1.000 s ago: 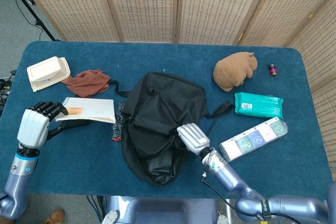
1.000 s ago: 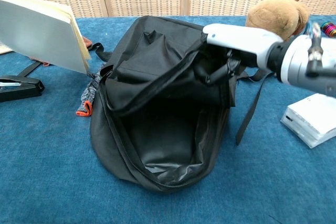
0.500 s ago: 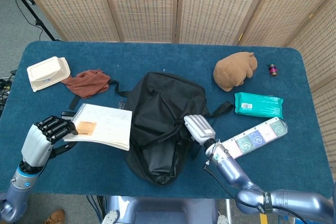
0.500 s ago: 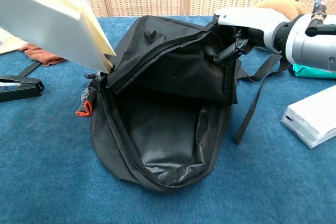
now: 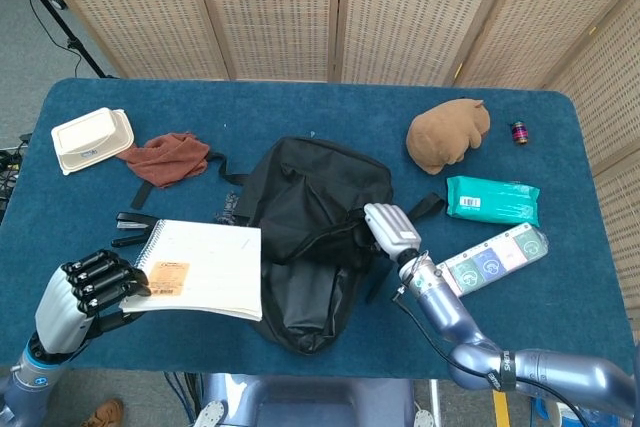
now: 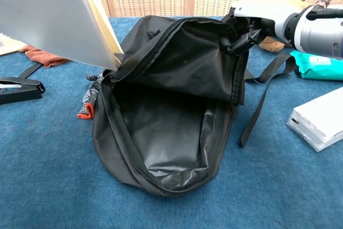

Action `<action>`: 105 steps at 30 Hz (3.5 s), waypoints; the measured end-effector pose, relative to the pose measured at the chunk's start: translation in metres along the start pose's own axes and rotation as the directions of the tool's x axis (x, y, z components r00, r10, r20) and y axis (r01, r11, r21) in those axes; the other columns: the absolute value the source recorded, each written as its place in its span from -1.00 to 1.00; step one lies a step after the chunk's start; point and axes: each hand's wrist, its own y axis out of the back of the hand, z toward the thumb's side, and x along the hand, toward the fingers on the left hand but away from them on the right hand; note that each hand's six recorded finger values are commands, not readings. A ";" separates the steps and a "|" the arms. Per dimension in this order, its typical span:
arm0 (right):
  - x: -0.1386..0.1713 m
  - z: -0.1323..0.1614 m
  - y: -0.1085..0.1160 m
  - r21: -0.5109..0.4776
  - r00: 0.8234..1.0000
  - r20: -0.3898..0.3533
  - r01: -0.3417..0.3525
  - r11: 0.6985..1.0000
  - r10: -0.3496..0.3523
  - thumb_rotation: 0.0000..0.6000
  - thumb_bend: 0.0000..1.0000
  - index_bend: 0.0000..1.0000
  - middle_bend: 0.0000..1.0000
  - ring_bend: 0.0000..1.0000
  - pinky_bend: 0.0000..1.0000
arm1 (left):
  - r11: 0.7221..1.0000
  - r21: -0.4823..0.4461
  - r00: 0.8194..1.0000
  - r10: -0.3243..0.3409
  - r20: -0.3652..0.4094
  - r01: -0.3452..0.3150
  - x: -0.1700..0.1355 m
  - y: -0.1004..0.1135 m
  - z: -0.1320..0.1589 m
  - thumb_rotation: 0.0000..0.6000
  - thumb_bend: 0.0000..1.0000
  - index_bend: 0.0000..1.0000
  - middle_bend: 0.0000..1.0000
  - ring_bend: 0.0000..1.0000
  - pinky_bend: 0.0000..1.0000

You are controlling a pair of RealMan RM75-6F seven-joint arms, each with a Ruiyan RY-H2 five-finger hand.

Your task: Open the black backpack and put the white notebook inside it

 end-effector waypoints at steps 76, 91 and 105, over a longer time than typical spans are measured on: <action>0.005 0.003 0.019 -0.005 1.000 0.018 0.007 1.000 -0.007 1.00 0.45 0.27 0.12 -0.07 0.13 | 0.949 -0.199 0.943 -0.188 0.274 0.247 -0.033 -0.146 0.076 1.00 -0.08 0.66 0.30 0.17 0.24; 0.003 0.000 0.017 -0.008 1.000 0.027 0.006 1.000 -0.006 1.00 0.45 0.27 0.12 -0.07 0.13 | 0.939 -0.240 0.940 -0.170 0.295 0.245 -0.040 -0.139 0.085 1.00 -0.09 0.66 0.31 0.17 0.24; -0.003 -0.003 0.026 -0.034 0.998 0.047 0.038 0.999 -0.037 1.00 0.45 0.27 0.12 -0.07 0.13 | 0.953 -0.200 0.943 -0.165 0.289 0.228 -0.042 -0.130 0.072 1.00 -0.08 0.66 0.30 0.17 0.24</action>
